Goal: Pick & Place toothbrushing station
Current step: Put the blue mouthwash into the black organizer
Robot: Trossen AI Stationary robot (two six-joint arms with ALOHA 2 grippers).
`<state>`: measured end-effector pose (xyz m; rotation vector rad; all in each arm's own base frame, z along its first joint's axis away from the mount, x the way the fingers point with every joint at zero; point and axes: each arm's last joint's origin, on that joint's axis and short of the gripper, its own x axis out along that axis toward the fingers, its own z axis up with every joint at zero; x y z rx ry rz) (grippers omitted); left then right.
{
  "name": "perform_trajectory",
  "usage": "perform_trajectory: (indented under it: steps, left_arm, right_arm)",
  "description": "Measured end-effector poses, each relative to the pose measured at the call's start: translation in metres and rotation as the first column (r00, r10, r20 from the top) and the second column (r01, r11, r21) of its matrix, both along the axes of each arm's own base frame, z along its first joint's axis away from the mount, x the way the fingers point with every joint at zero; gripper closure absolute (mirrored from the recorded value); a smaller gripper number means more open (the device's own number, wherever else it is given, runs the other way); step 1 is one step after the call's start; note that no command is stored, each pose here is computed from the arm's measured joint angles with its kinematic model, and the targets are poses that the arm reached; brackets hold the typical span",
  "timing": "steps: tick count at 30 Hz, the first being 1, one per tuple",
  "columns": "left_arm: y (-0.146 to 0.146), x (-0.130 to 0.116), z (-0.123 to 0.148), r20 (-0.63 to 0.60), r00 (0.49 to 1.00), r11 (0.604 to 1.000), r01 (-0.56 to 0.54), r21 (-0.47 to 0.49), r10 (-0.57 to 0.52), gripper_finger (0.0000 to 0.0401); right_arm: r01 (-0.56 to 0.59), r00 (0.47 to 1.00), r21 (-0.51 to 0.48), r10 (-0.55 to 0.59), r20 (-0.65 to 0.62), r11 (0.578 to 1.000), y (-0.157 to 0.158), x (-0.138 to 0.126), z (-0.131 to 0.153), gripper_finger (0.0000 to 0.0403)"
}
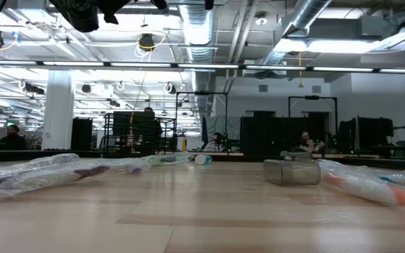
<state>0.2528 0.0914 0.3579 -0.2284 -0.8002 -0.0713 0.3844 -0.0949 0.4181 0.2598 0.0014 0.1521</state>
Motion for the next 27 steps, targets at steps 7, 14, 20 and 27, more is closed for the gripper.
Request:
perform_trajectory:
  steps: [7,14,20,27]
  left_arm:
    - [-0.003,0.006,0.004,-0.008,0.998,0.998,0.061,0.018,-0.061,0.0317]
    - [-0.004,0.007,0.004,-0.007,0.996,0.996,0.093,0.015,-0.093,0.0317]
    - [-0.004,0.007,0.004,-0.011,0.994,0.994,0.108,0.023,-0.107,0.0317]
    - [-0.007,0.007,0.004,-0.018,0.991,0.99,0.137,0.037,-0.136,0.0317]
  right_arm:
    - [-0.029,1.0,0.03,0.029,-0.004,0.999,0.0,0.007,-0.007,0.0163]
    - [-0.035,0.999,0.027,0.034,0.036,0.999,0.003,0.007,0.001,0.0165]
    - [-0.026,0.999,0.013,0.025,0.029,1.0,0.0,0.003,0.01,0.0213]
    - [-0.042,0.999,0.008,0.041,0.026,0.999,-0.001,0.003,0.01,0.0297]
